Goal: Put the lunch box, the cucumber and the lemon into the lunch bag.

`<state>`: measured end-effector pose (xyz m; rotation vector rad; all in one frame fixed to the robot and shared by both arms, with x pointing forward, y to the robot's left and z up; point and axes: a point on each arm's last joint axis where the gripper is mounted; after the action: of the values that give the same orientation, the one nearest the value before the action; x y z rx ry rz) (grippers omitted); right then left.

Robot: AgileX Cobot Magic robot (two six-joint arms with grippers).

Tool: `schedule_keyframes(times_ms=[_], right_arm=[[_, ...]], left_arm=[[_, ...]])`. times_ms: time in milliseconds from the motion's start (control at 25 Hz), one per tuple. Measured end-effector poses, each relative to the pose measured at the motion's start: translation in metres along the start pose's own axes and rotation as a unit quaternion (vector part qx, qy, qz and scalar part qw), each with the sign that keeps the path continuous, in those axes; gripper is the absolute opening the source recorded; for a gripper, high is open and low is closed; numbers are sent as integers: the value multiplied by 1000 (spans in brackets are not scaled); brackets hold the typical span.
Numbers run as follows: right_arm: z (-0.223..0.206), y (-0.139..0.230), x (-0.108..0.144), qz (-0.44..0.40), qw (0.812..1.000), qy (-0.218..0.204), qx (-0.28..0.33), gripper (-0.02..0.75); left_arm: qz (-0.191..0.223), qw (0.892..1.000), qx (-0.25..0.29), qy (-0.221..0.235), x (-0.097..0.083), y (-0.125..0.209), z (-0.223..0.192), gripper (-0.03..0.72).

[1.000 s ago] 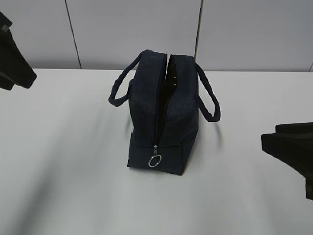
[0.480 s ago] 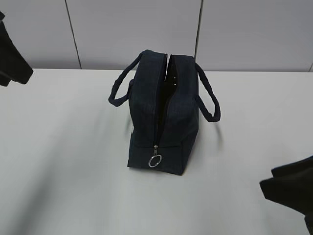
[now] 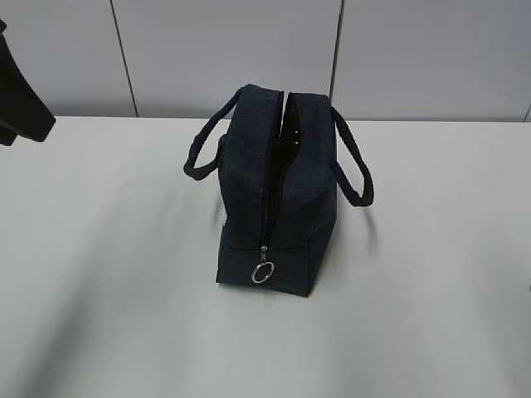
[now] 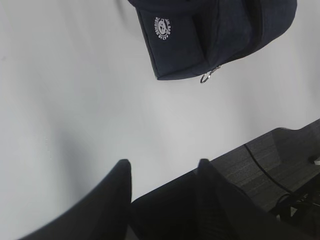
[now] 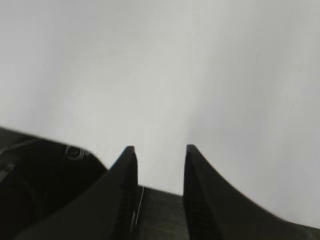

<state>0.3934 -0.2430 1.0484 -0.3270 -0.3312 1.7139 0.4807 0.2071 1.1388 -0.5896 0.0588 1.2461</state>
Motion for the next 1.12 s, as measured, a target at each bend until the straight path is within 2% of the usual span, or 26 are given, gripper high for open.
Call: schedule_keyframes(times_ms=[160, 240, 320, 400, 480, 600, 720, 840, 1120], right_arm=[[-10, 3, -13, -66, 993, 52, -82, 239], [-11, 6, -19, -65, 989, 76, -113, 239], [-8, 5, -20, -51, 985, 74, -148, 239], [0, 5, -16, -37, 981, 42, -185, 239], [4, 5, -8, -13, 980, -7, -200, 239], [3, 9, 8, 25, 980, -89, -174, 239], [0, 8, 23, 28, 973, -161, -163, 239], [-10, 8, 28, 17, 967, -190, -167, 239], [-28, 16, 35, 55, 963, -214, -152, 239]], left_arm=[[-1, 1000, 0, -2, 0, 0, 0, 290], [-1, 1000, 0, -2, 0, 0, 0, 290], [-1, 1000, 0, -2, 0, 0, 0, 290], [-1, 1000, 0, -2, 0, 0, 0, 290], [-1, 1000, 0, -2, 0, 0, 0, 290], [-1, 1000, 0, -2, 0, 0, 0, 290], [2, 1000, 1, -2, 0, 0, 0, 290], [8, 1000, 1, -2, 0, 0, 0, 290], [15, 1000, 1, -2, 0, 0, 0, 290]])
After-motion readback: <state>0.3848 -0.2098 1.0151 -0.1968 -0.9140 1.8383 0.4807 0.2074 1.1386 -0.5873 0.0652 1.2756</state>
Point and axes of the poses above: a point on each arm's last joint axis where the gripper is mounted, z pointing back along that axis away from the gripper, x along the wrist's bending axis when the last joint is at zero, y = z × x
